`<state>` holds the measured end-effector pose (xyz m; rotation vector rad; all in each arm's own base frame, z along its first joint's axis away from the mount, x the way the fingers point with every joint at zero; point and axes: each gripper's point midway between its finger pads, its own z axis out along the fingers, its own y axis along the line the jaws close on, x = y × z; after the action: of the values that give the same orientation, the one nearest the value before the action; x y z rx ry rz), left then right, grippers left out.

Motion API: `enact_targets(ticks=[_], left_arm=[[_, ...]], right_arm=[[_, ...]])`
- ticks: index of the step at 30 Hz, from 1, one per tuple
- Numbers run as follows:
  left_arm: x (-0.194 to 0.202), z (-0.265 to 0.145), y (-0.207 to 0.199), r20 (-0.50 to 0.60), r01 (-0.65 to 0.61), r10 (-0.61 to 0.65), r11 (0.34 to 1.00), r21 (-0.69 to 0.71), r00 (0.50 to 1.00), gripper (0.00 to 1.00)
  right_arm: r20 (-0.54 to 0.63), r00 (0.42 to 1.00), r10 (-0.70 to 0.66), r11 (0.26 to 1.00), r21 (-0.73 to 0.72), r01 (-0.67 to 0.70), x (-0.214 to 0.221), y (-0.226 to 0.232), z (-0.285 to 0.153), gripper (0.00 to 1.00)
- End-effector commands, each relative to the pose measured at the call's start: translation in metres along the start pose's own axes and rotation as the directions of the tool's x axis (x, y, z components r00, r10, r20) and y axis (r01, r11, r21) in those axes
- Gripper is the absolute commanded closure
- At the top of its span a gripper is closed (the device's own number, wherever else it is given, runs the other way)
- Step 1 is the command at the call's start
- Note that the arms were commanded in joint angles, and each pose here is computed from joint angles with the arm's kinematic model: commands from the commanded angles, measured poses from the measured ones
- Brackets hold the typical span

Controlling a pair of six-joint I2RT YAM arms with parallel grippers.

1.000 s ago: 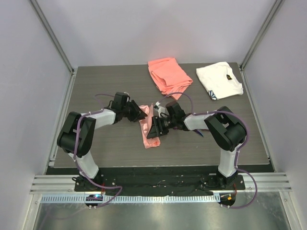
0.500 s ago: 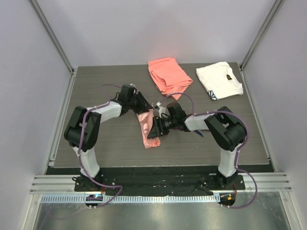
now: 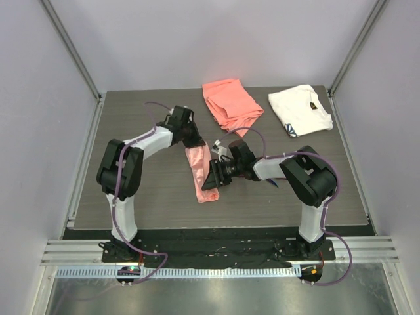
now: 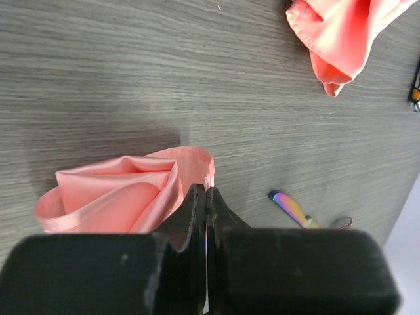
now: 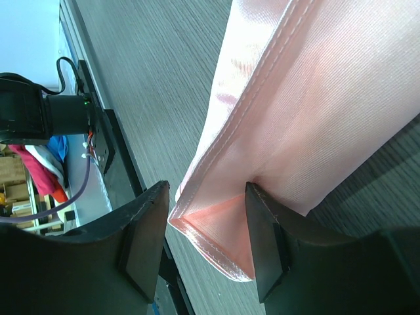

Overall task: Fold the napkin into a case and place the utensils inside
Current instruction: Fold the 2/3-rectangle-folded napkin at the center of the board.

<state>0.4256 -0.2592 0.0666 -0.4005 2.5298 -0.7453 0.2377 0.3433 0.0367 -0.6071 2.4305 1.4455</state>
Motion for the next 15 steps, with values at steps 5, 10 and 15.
enact_targets(ticks=[5, 10, 15], left_arm=[[-0.001, -0.038, -0.006, 0.018, -0.056, 0.056, 0.998, -0.01, 0.998, 1.0], [0.011, -0.049, 0.002, 0.007, -0.036, 0.036, 0.999, -0.012, 0.999, 1.0], [0.009, -0.056, 0.007, 0.027, -0.042, 0.043, 0.998, -0.042, 0.999, 1.0]], right_arm=[[-0.062, 0.993, 0.098, 0.991, 0.102, -0.091, 0.034, -0.032, 0.003, 0.44], [-0.067, 0.99, 0.124, 0.987, 0.107, -0.116, 0.038, -0.036, 0.004, 0.44], [-0.072, 0.989, 0.127, 0.986, 0.115, -0.118, 0.041, -0.038, 0.003, 0.44]])
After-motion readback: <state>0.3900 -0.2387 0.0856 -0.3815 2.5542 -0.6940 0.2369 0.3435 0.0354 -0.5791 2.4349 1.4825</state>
